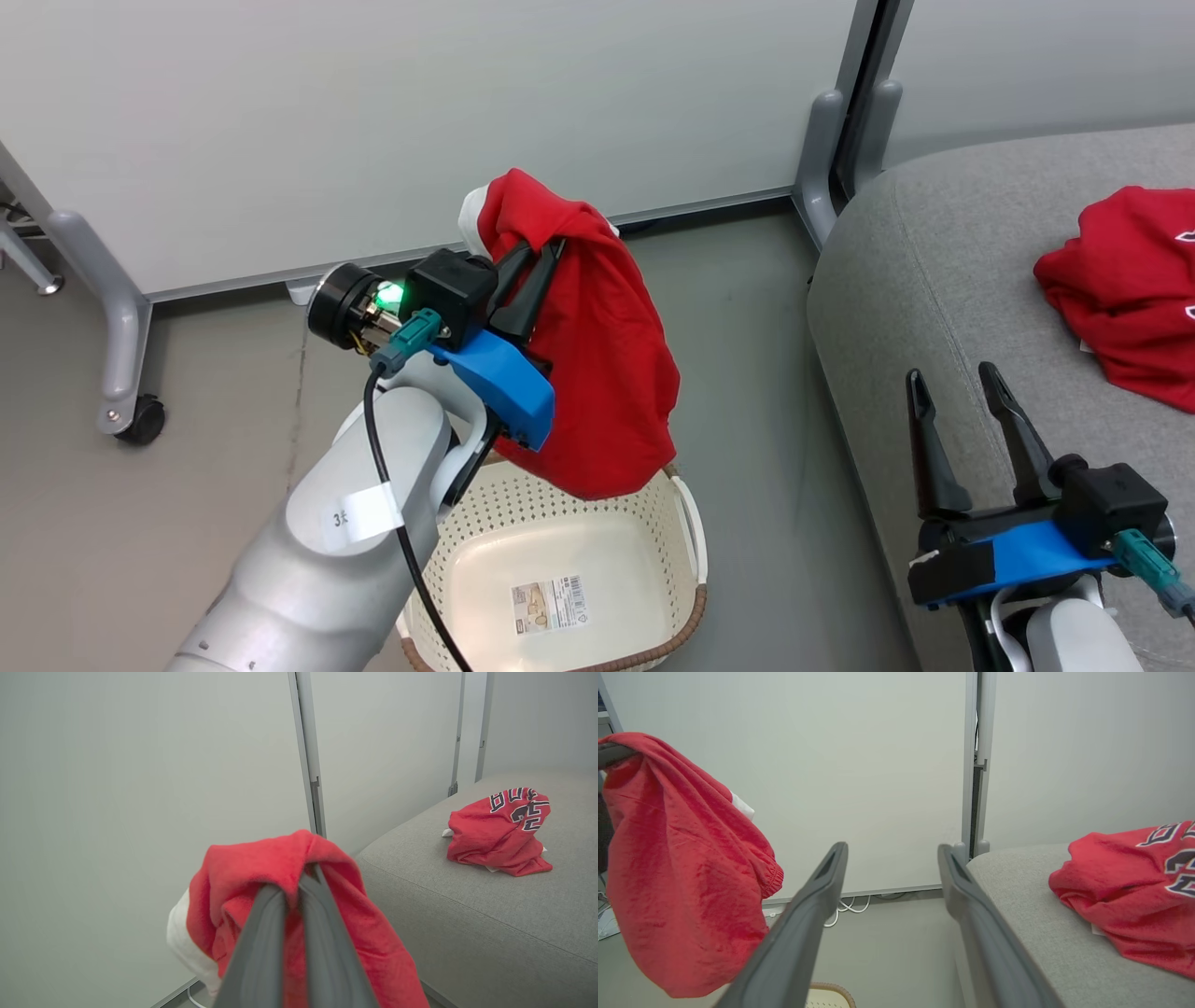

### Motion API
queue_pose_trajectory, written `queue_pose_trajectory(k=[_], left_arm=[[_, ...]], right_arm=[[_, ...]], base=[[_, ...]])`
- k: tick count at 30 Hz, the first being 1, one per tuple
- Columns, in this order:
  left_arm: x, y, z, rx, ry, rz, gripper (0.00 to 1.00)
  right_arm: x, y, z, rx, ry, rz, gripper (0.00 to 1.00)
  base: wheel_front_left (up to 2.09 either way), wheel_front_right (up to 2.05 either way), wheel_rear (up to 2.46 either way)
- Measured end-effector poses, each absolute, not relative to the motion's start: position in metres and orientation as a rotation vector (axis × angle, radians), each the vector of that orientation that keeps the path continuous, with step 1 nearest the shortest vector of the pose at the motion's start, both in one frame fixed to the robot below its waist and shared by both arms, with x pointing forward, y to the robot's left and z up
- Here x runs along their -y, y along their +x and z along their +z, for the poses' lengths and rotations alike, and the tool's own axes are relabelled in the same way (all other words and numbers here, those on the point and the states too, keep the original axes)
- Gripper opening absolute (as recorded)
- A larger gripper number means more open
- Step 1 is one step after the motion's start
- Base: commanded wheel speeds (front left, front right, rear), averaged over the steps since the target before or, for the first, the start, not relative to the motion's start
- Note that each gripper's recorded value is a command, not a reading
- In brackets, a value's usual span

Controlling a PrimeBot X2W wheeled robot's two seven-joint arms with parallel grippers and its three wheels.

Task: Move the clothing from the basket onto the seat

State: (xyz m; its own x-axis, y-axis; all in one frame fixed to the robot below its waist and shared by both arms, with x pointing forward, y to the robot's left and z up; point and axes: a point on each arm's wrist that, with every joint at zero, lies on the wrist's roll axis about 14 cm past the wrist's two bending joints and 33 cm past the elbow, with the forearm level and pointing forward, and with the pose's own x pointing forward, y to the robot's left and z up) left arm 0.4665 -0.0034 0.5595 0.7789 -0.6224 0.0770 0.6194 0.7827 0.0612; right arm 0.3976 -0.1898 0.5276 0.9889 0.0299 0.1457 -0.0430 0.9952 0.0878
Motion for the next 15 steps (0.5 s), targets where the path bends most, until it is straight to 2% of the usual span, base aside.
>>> queue_pose_trajectory(k=[8, 15], left_arm=[[0.001, 0.465, 0.561, 0.097, 0.03, -0.665, 0.0], [0.002, 0.463, 0.56, 0.1, 0.03, -0.671, 0.0]], right_arm=[[0.16, 0.408, 0.548, 0.2, 0.06, 0.129, 1.0], [0.104, 0.428, 0.575, 0.267, 0.016, 0.307, 1.0]], base=[[0.0, 0.0, 0.0], [0.0, 0.0, 0.0]])
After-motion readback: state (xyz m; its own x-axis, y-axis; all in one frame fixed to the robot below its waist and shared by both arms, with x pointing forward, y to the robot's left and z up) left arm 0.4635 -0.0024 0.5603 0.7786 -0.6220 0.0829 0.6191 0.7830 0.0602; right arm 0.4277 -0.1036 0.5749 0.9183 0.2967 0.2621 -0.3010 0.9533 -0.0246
